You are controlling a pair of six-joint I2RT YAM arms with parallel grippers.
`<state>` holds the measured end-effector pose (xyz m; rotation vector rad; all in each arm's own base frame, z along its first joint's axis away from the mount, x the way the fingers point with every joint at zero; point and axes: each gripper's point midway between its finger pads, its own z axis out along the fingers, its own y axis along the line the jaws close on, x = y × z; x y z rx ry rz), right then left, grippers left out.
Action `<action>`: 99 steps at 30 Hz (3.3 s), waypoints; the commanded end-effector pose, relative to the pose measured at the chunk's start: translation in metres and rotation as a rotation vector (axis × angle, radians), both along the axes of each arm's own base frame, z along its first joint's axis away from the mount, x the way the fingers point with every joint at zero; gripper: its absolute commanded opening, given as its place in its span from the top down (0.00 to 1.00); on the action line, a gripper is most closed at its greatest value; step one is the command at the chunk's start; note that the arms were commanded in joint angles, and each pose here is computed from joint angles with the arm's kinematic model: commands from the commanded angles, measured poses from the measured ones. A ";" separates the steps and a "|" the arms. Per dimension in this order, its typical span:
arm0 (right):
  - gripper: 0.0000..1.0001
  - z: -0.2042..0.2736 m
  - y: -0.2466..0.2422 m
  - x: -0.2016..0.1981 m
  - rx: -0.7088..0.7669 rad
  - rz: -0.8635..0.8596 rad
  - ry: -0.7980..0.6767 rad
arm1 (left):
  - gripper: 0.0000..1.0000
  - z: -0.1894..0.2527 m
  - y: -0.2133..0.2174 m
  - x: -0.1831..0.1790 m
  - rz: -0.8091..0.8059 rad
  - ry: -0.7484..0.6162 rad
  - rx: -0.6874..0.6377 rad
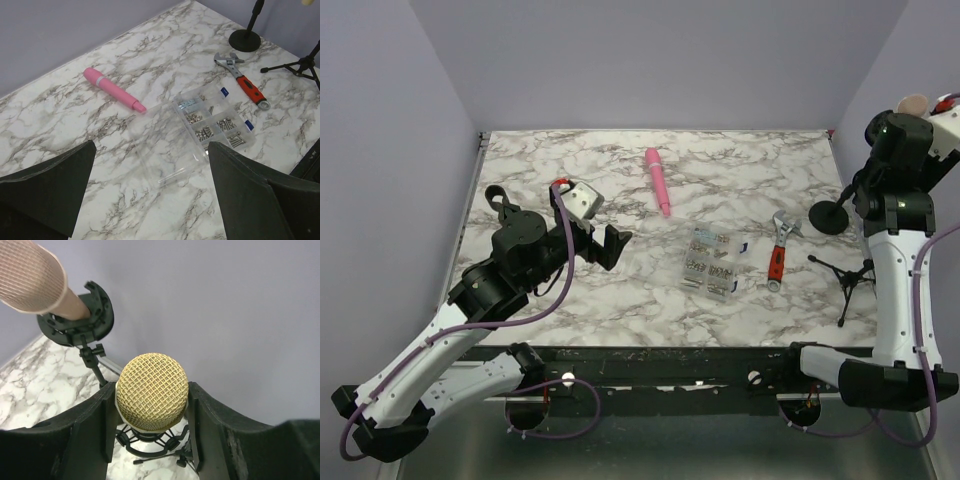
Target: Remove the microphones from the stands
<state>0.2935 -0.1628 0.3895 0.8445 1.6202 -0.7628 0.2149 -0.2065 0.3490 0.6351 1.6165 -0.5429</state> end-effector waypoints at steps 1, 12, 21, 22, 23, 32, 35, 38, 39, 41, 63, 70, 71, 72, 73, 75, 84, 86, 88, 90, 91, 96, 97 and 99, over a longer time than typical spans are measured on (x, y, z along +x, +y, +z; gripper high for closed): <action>0.93 0.049 0.004 -0.016 -0.066 -0.016 -0.068 | 0.01 0.013 0.006 0.003 0.035 -0.030 -0.003; 0.99 0.149 0.058 -0.015 -0.147 0.255 -0.251 | 0.02 0.015 0.018 0.009 0.104 -0.048 -0.004; 0.99 0.135 0.196 0.065 -0.029 1.003 -0.257 | 0.01 0.020 0.038 0.018 0.191 -0.074 -0.070; 0.99 0.124 0.216 0.075 0.008 1.086 -0.237 | 0.01 0.019 0.040 0.021 0.199 -0.068 -0.078; 0.99 0.114 0.235 0.083 0.038 1.149 -0.226 | 0.01 0.018 0.040 0.023 0.202 -0.063 -0.082; 0.99 0.010 0.361 0.141 0.192 1.268 -0.032 | 0.02 0.011 0.058 0.044 0.289 -0.036 -0.105; 0.99 -0.021 0.378 0.156 0.265 1.281 0.022 | 0.01 0.015 0.060 0.049 0.304 -0.031 -0.125; 0.99 -0.054 0.392 0.171 0.302 1.290 0.127 | 0.01 0.044 0.053 0.046 0.273 -0.013 -0.227; 0.99 -0.062 0.395 0.176 0.301 1.292 0.156 | 0.02 0.057 0.049 0.044 0.246 -0.013 -0.266; 0.99 -0.082 0.393 0.185 0.294 1.257 0.221 | 0.01 0.085 0.041 0.042 0.208 -0.032 -0.338; 0.99 -0.195 0.381 0.231 0.372 1.250 0.521 | 0.01 0.060 0.007 0.065 0.078 -0.069 -0.207; 0.99 -0.216 0.386 0.246 0.389 1.269 0.513 | 0.01 0.056 0.005 0.068 0.079 -0.048 -0.207; 0.99 -0.218 0.387 0.249 0.387 1.272 0.504 | 0.01 0.056 0.005 0.068 0.079 -0.047 -0.208; 0.99 -0.222 0.389 0.253 0.387 1.272 0.498 | 0.01 0.055 0.004 0.068 0.080 -0.044 -0.208; 0.99 -0.223 0.390 0.258 0.384 1.269 0.484 | 0.01 0.055 0.004 0.068 0.077 -0.044 -0.208; 0.99 -0.227 0.395 0.267 0.377 1.279 0.455 | 0.01 0.056 0.004 0.067 0.078 -0.044 -0.210; 0.94 -0.254 0.398 0.313 0.322 1.223 0.364 | 0.01 0.055 0.005 0.068 0.086 -0.042 -0.209; 0.93 -0.260 0.400 0.321 0.314 1.221 0.348 | 0.02 0.054 0.005 0.068 0.086 -0.040 -0.209; 0.92 -0.266 0.402 0.328 0.308 1.226 0.332 | 0.01 0.053 0.004 0.069 0.085 -0.034 -0.210; 0.90 -0.274 0.405 0.333 0.306 1.230 0.319 | 0.01 0.051 0.003 0.069 0.082 -0.029 -0.208; 0.89 -0.277 0.407 0.336 0.305 1.233 0.312 | 0.02 0.051 0.003 0.069 0.081 -0.028 -0.209; 0.85 -0.298 0.411 0.346 0.314 1.229 0.311 | 0.02 0.047 0.001 0.072 0.081 -0.017 -0.203; 0.83 -0.302 0.411 0.347 0.315 1.227 0.314 | 0.01 0.046 0.000 0.072 0.081 -0.015 -0.203; 0.80 -0.309 0.411 0.347 0.317 1.225 0.320 | 0.01 0.045 -0.001 0.073 0.077 -0.009 -0.201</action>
